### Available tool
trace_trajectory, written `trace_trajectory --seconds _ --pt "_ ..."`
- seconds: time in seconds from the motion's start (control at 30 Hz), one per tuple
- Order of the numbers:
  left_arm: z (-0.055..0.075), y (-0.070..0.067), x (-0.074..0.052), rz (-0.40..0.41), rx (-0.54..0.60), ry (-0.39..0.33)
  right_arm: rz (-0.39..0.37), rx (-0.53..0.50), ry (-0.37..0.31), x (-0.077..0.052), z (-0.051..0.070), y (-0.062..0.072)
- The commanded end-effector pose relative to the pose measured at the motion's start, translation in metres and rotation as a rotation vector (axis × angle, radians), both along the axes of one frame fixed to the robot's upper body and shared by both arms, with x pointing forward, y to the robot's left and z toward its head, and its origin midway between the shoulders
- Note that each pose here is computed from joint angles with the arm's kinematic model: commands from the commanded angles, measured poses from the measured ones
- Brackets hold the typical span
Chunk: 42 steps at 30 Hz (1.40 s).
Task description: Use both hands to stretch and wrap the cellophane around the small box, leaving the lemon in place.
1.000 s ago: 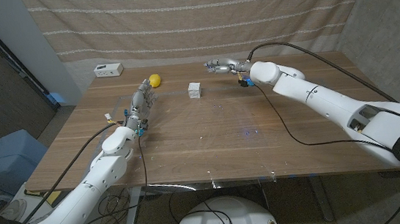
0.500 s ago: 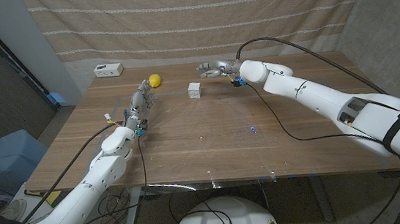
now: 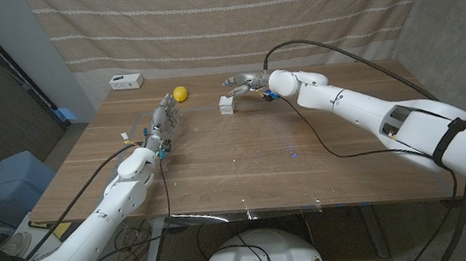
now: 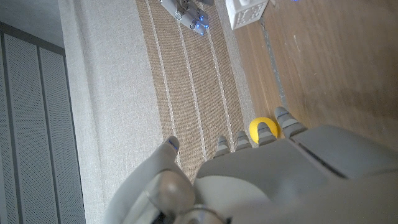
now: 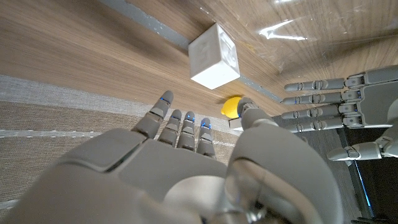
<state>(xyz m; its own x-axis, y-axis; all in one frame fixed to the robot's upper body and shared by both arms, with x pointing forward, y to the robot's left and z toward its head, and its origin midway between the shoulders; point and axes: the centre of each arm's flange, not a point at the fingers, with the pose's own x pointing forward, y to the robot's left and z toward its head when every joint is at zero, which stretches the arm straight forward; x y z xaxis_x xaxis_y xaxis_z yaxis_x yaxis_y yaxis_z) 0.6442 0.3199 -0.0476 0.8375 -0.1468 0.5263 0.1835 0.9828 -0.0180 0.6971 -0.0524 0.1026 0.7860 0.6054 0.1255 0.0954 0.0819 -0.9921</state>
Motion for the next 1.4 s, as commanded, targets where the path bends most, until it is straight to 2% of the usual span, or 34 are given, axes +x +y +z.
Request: trace_trajectory --seconds 0.03,0.5,0.7,0.8,0.93,1.17,1.4 --pt "-0.001 0.003 0.001 0.012 -0.005 0.014 -0.014 -0.087 0.007 0.011 -0.004 0.014" --pt "-0.002 0.005 0.000 0.026 -0.006 0.028 -0.048 -0.154 0.035 0.031 -0.015 0.027" --pt "-0.002 0.006 0.000 0.028 -0.006 0.030 -0.103 -0.163 0.009 0.036 -0.019 0.032" --pt "-0.001 0.006 0.001 0.026 -0.004 0.030 -0.124 -0.160 -0.020 0.038 -0.022 0.033" --pt "-0.001 0.006 0.002 0.025 -0.004 0.030 -0.105 -0.154 -0.060 0.037 -0.024 0.032" --pt "0.000 0.006 0.003 0.022 0.001 0.032 -0.046 -0.111 -0.149 0.033 -0.026 0.027" --pt "0.001 0.005 0.004 0.018 0.004 0.032 0.025 -0.033 -0.268 0.026 -0.026 0.020"
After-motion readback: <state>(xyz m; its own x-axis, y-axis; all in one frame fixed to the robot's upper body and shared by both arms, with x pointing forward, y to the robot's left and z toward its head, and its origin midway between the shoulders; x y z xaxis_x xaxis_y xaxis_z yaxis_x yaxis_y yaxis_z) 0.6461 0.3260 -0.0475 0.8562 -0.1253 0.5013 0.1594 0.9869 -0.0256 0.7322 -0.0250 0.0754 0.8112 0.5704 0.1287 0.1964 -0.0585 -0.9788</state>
